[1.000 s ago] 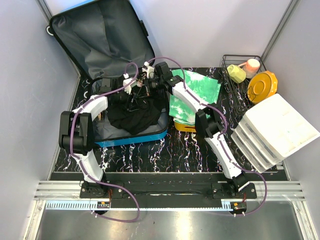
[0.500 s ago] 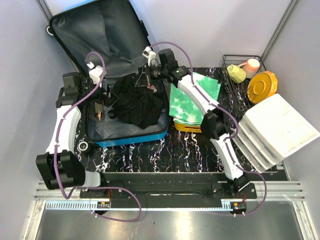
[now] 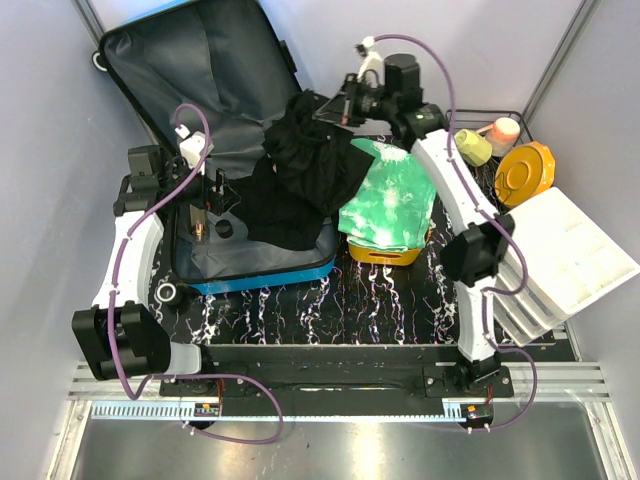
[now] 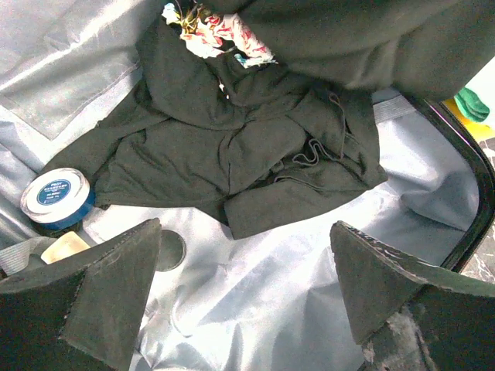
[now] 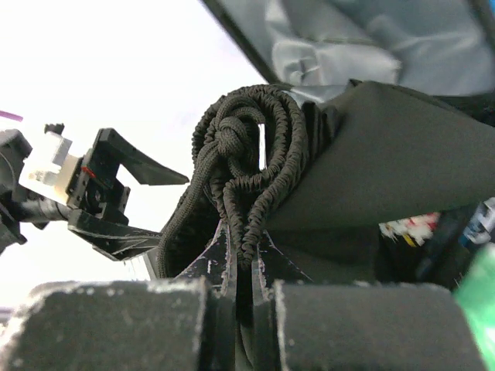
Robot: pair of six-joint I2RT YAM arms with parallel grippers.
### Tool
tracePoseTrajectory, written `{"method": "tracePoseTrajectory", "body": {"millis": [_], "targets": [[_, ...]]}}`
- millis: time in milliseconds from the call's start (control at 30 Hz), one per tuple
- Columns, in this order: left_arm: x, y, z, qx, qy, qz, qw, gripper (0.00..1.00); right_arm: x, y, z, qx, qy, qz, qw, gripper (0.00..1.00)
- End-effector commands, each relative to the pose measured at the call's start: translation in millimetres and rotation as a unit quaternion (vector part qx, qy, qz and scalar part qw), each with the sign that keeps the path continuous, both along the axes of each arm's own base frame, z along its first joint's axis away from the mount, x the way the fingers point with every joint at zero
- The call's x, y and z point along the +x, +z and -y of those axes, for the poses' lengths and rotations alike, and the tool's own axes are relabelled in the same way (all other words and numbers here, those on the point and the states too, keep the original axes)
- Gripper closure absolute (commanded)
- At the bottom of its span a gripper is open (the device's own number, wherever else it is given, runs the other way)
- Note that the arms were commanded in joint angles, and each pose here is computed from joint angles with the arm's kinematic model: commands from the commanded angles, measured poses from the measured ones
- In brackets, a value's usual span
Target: Open, take out, and arrange the luggage
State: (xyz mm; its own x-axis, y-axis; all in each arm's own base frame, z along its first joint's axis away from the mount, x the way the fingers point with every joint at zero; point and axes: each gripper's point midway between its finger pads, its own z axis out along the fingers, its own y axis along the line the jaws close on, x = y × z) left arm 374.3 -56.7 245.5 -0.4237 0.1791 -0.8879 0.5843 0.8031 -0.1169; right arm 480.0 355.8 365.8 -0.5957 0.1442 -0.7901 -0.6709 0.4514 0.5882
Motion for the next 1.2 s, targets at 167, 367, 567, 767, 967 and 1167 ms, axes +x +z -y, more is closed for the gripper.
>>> {"method": "tracePoseTrajectory", "body": {"millis": [167,367,567,767,967,1167], "targets": [[19,19,9,-0.042,-0.009,0.014,0.999,0.01,-39,62,129,0.065,-0.205,-0.049,0.975,1.0],[20,11,13,-0.043,-0.012,0.004,0.999,0.01,-50,-87,221,0.005,-0.345,-0.199,0.917,1.0],[21,-3,15,-0.019,-0.009,-0.013,1.0,0.01,-38,-147,242,-0.01,-0.393,-0.254,0.883,1.0],[18,-10,16,-0.02,-0.005,-0.025,0.999,0.01,-12,-66,208,0.093,-0.309,-0.221,0.92,1.0],[18,-11,19,-0.019,-0.008,-0.023,1.0,0.01,-28,24,196,0.143,-0.294,-0.181,0.928,1.0],[19,-12,23,-0.018,-0.012,-0.029,0.999,0.01,-40,-1,215,0.129,-0.371,-0.25,0.885,1.0]]}}
